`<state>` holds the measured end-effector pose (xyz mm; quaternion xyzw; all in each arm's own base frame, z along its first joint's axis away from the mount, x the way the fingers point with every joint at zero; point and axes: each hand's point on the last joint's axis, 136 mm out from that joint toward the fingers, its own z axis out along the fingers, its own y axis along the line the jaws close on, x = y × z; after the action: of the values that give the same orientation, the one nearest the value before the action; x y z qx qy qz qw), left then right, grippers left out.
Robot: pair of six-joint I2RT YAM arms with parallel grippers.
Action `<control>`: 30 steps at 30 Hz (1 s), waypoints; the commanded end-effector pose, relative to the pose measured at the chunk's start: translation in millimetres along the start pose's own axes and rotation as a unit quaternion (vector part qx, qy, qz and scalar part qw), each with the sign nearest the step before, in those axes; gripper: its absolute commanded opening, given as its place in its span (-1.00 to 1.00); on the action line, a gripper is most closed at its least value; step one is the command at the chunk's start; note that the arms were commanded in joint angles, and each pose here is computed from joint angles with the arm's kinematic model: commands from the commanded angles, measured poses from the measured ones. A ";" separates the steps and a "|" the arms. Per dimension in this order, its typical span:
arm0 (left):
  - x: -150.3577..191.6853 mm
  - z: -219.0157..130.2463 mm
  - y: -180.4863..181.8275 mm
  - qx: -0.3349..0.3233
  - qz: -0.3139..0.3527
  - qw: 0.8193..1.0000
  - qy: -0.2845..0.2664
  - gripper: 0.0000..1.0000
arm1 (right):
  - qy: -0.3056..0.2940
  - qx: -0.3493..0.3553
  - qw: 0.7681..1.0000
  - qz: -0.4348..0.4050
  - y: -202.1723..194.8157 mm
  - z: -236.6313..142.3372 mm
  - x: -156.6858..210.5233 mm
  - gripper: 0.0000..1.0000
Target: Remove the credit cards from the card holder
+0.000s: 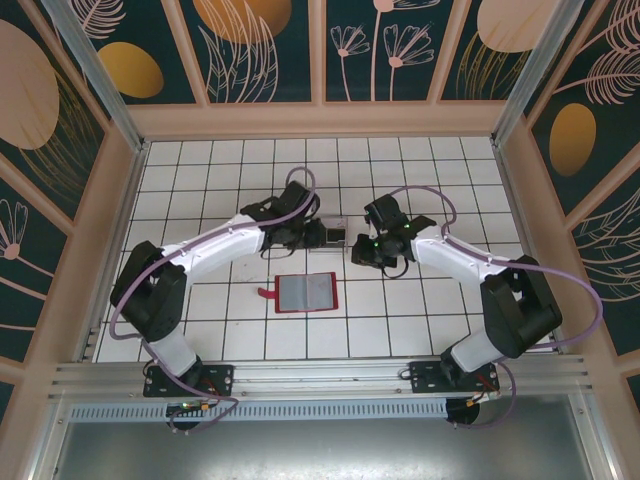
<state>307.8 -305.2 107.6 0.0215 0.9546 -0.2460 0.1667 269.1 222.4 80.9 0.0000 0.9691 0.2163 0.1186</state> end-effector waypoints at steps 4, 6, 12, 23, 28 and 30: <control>43.9 5.2 -21.0 0.085 -0.067 0.992 0.060 -0.59 | -0.007 -0.010 1.000 -0.003 4.2 0.8 -5.5 -0.55; 55.6 10.0 -22.6 0.089 -0.066 0.991 0.074 -0.59 | -0.006 -0.010 1.000 -0.003 3.7 1.3 -5.1 -0.55; 84.9 24.4 -30.5 0.109 -0.066 0.985 0.116 -0.60 | -0.007 -0.005 1.000 -0.001 1.8 1.0 -5.0 -0.55; 111.4 42.0 -14.0 0.102 -0.089 0.979 0.155 -0.61 | -0.007 -0.003 1.000 0.002 -0.8 -1.2 -2.9 -0.55; 118.9 47.3 -4.8 0.088 -0.094 0.978 0.165 -0.61 | -0.007 -0.003 1.000 0.002 -0.9 -1.1 -2.2 -0.55; 120.8 49.0 -2.1 0.082 -0.095 0.978 0.166 -0.61 | -0.006 -0.003 1.000 0.002 -1.2 0.0 -1.5 -0.55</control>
<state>213.6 -336.9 37.0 -0.0071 0.9425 -0.3341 -0.0055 271.7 223.9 81.8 0.0001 0.9676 0.2207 0.1229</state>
